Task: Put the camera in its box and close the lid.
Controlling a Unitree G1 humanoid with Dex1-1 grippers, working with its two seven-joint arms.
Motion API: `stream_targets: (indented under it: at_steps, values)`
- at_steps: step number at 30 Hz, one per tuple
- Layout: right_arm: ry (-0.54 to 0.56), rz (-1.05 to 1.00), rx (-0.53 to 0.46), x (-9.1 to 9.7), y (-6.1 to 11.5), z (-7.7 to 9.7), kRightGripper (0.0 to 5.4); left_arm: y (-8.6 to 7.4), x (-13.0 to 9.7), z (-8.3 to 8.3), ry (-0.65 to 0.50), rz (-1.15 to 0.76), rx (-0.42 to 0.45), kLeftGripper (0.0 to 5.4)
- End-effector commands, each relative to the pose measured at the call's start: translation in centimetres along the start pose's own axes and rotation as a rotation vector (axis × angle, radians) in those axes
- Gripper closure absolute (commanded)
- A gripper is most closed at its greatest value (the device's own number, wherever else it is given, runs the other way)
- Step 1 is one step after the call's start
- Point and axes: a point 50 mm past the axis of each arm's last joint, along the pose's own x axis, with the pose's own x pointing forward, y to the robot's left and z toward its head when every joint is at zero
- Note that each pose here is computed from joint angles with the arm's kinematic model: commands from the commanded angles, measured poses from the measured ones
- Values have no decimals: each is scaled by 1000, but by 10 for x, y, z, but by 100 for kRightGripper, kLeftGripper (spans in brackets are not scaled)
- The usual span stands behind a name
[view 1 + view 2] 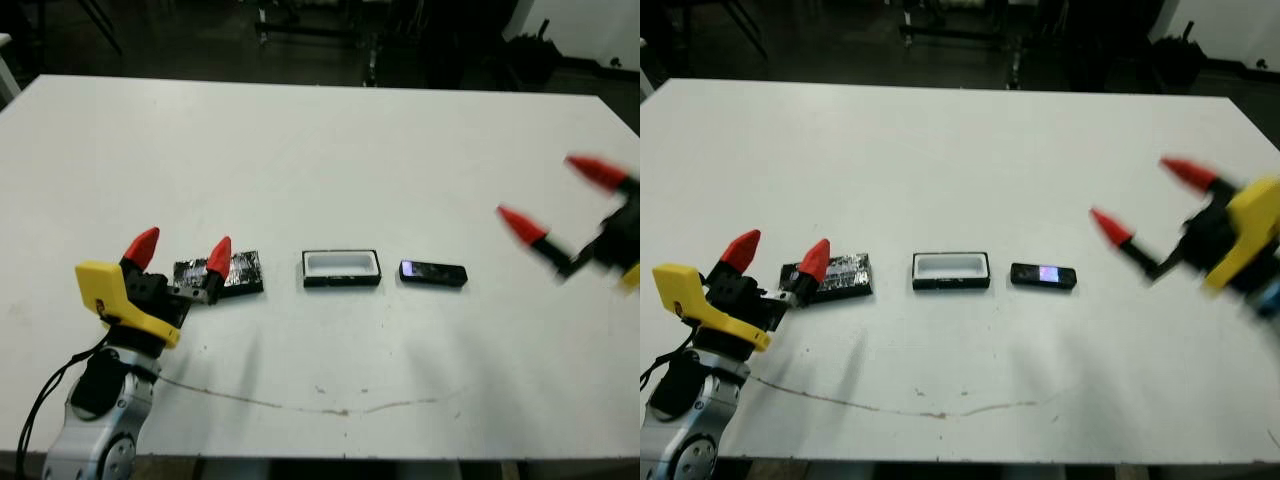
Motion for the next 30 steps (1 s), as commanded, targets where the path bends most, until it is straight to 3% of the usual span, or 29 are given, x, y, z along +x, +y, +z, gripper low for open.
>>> stream_targets:
  at_steps: [1,5,11,16,24,30]
  values:
    - [103,173,-22,9,-16,5,1,0,1,-2,14,19,-8,0]
    - [200,359,42,26,-21,1,1,-1,2,-2,10,22,-16,0]
    - [315,572,31,53,-20,-12,1,0,3,-1,9,17,-21,0]
    - [377,642,33,69,-17,-27,1,0,4,-1,4,16,-26,0]
    - [422,700,-53,89,-8,-43,1,1,3,-1,12,22,6,0]
    - [452,697,-11,103,2,-52,1,1,2,-1,14,18,7,0]
